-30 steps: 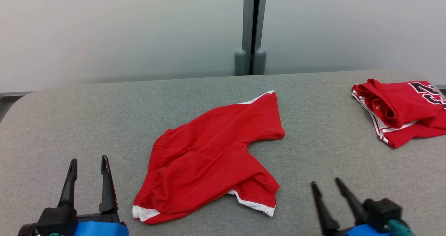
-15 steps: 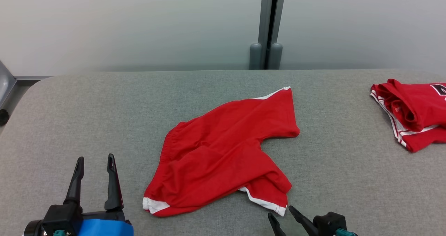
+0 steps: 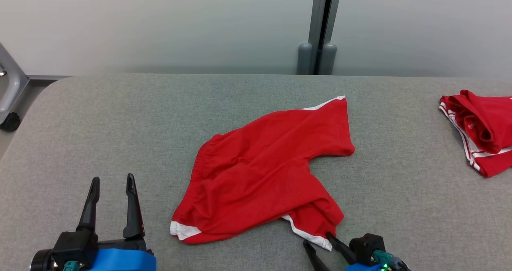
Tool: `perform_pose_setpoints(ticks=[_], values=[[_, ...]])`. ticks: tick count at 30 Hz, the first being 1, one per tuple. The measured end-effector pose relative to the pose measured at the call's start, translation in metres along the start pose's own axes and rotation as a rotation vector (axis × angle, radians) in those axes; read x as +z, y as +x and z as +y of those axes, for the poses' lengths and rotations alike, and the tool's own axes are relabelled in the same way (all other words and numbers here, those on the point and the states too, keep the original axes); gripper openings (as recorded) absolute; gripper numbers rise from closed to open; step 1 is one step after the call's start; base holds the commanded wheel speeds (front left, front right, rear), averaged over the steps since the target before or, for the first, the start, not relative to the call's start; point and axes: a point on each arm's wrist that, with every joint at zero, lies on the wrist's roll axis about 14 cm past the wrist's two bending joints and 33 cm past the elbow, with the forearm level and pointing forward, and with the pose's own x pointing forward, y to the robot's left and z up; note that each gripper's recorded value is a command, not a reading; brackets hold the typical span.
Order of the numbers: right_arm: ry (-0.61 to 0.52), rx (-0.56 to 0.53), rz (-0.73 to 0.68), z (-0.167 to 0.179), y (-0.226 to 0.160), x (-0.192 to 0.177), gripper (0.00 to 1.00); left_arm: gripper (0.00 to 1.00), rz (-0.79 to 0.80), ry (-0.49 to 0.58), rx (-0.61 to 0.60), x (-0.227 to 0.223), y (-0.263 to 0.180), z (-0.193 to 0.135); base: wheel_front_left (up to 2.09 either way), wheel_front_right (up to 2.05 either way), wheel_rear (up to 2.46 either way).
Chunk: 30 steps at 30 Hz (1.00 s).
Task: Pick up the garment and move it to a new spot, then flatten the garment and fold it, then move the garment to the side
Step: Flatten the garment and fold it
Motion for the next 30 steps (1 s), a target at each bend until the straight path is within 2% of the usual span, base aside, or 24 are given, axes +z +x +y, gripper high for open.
perform_pose_setpoints(ticks=[2, 8, 13, 17, 22, 23, 24, 25, 30], values=[[0.002, 0.000, -0.001, -0.001, 0.002, 0.000, 0.00, 1.00, 0.003, -0.002, 0.001, -0.001, 0.000, 0.000, 0.00, 0.00, 0.00], [-0.026, -0.015, -0.024, -0.010, 0.008, 0.009, 0.00, 1.00, -0.002, -0.008, 0.000, 0.000, 0.002, -0.002, 0.00, 0.00, 0.00], [-0.102, -0.077, -0.100, -0.039, 0.004, 0.036, 0.00, 1.00, -0.002, -0.010, -0.008, 0.000, 0.004, -0.005, 0.00, 0.00, 0.00], [-0.161, -0.135, -0.157, -0.069, -0.013, 0.055, 0.00, 1.00, 0.005, -0.016, -0.023, -0.003, 0.004, -0.010, 0.00, 0.00, 0.00], [-0.195, -0.163, -0.113, -0.084, -0.043, 0.042, 0.00, 1.00, 0.006, -0.017, -0.036, -0.003, 0.004, -0.015, 0.00, 0.00, 0.00], [-0.188, -0.161, -0.095, -0.083, -0.047, 0.037, 0.27, 1.00, 0.006, -0.018, -0.038, -0.003, 0.004, -0.015, 0.00, 0.00, 0.00], [-0.180, -0.156, -0.083, -0.080, -0.052, 0.033, 0.48, 1.00, 0.007, -0.019, -0.039, -0.003, 0.004, -0.016, 0.00, 0.00, 0.00], [-0.176, -0.152, -0.078, -0.077, -0.056, 0.031, 1.00, 1.00, 0.007, -0.019, -0.041, -0.003, 0.004, -0.016, 0.00, 0.00, 0.00], [-0.166, -0.156, -0.140, -0.072, -0.068, 0.051, 1.00, 1.00, 0.009, -0.022, -0.055, -0.004, 0.004, -0.020, 0.00, 0.00, 0.00]])
